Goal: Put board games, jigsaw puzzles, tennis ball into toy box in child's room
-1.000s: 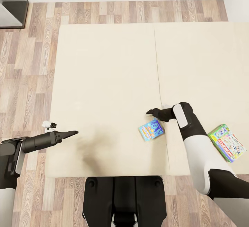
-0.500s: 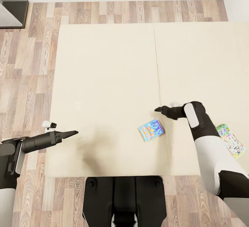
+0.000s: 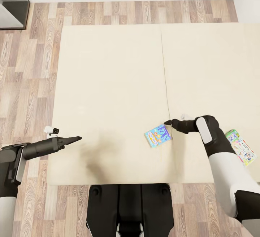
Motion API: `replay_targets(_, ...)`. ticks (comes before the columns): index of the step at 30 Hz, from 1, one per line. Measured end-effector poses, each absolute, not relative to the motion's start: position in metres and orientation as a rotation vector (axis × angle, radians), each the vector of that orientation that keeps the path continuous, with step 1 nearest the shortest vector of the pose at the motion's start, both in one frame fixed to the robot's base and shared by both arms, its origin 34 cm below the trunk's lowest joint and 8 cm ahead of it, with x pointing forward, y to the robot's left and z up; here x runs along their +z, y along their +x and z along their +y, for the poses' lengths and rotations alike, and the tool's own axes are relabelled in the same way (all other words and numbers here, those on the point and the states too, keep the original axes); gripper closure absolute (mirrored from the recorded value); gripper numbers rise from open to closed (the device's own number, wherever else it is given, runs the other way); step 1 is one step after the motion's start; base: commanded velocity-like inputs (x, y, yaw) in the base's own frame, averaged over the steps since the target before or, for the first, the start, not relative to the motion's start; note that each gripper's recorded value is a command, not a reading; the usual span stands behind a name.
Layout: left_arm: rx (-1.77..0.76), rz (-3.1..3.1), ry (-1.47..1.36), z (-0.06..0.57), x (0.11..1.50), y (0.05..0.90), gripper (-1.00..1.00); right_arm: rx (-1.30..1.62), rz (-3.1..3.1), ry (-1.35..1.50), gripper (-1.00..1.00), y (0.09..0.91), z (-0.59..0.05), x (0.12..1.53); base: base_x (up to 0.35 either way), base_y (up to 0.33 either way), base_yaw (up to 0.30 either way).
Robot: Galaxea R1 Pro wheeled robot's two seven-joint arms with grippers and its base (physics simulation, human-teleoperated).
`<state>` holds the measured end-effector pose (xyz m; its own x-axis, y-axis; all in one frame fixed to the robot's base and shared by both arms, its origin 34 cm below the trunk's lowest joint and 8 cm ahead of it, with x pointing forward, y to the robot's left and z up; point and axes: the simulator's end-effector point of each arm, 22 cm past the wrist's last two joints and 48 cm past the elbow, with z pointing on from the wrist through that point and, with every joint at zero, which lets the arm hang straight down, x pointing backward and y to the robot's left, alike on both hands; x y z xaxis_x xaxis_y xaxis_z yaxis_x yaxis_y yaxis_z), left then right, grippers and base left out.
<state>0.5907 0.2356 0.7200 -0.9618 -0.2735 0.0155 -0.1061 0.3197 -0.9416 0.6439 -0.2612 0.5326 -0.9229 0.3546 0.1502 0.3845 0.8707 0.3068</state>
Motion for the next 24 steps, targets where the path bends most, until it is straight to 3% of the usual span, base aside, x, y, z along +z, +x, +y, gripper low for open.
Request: replay_targets(24,-1.724,2.429,-0.347,0.233,0.72,0.59,-1.0,-0.637,-3.006,-0.521,-1.0,0.618,-0.239,0.555,0.0,0.0,0.0)
